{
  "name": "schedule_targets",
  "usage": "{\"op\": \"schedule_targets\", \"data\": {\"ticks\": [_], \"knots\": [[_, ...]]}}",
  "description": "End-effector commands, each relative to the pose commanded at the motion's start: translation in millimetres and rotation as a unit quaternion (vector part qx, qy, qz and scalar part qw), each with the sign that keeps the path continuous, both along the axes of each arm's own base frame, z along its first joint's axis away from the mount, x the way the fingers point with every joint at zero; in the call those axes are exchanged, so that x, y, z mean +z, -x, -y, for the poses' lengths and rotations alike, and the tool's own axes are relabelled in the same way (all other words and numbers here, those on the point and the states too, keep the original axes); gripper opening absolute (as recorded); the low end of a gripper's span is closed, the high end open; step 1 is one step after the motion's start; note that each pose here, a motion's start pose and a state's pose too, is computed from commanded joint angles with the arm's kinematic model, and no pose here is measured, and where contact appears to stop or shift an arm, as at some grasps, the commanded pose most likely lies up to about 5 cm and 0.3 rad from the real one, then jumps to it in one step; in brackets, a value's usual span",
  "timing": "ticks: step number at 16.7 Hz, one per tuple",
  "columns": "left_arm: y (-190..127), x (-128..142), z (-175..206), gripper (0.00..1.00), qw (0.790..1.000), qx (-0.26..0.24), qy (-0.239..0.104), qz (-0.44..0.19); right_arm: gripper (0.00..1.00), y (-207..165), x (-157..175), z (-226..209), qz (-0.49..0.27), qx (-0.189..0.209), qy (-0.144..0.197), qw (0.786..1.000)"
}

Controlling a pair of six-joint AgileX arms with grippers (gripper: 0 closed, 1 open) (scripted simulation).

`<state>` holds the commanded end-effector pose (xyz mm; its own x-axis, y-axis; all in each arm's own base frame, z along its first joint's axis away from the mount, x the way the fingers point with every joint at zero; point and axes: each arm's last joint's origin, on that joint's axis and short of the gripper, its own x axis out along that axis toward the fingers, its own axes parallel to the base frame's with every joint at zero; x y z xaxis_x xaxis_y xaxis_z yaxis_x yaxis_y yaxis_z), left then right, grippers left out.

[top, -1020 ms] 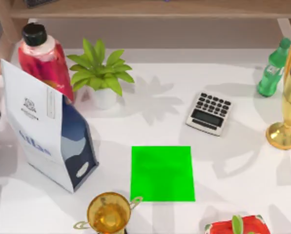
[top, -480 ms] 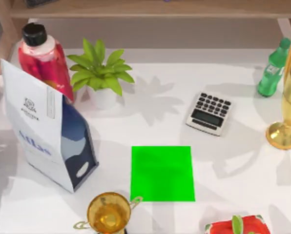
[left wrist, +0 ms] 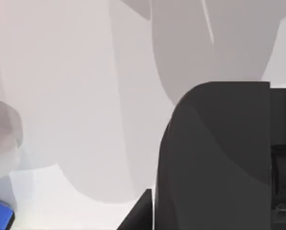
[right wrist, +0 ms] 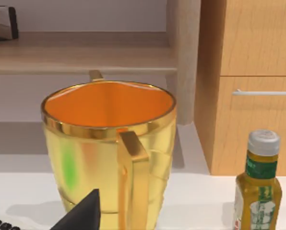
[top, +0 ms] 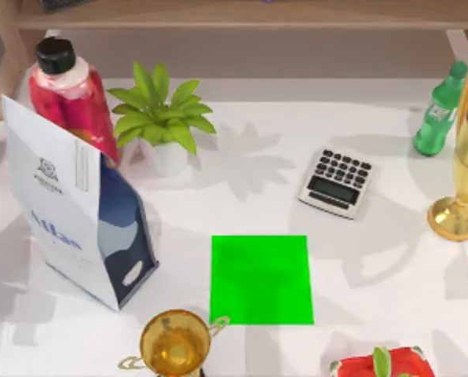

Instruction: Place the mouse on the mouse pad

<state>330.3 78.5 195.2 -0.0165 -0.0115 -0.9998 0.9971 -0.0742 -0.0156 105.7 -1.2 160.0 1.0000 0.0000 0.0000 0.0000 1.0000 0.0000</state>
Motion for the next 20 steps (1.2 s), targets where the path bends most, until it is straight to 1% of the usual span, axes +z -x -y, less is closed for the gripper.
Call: {"op": "schedule_targets", "data": {"ticks": [3, 8, 9, 11, 14, 16, 18, 20], "knots": [[2, 18, 0, 0.00, 1.000, 0.005, -0.003, 0.008, 1.00, 0, 0, 0, 0.000, 0.000, 0.000, 1.000], [2, 16, -1, 0.00, 1.000, 0.005, -0.003, 0.006, 1.00, 0, 0, 0, 0.000, 0.000, 0.000, 1.000], [2, 17, -1, 0.00, 1.000, 0.010, -0.003, 0.007, 1.00, 0, 0, 0, 0.000, 0.000, 0.000, 1.000], [-1, 20, -3, 0.00, 0.999, 0.037, -0.004, 0.014, 1.00, 0, 0, 0, 0.000, 0.000, 0.000, 1.000], [-11, 36, -4, 0.00, 0.992, 0.113, -0.006, 0.049, 1.00, 0, 0, 0, 0.000, 0.000, 0.000, 1.000], [-20, 57, 0, 0.00, 0.979, 0.181, 0.000, 0.092, 1.00, 0, 0, 0, 0.000, 0.000, 0.000, 1.000], [-30, 84, 12, 0.00, 0.956, 0.256, 0.021, 0.143, 1.00, 0, 0, 0, 0.000, 0.000, 0.000, 1.000], [-38, 112, 33, 0.00, 0.922, 0.335, 0.059, 0.187, 1.00, 0, 0, 0, 0.000, 0.000, 0.000, 1.000]]}}
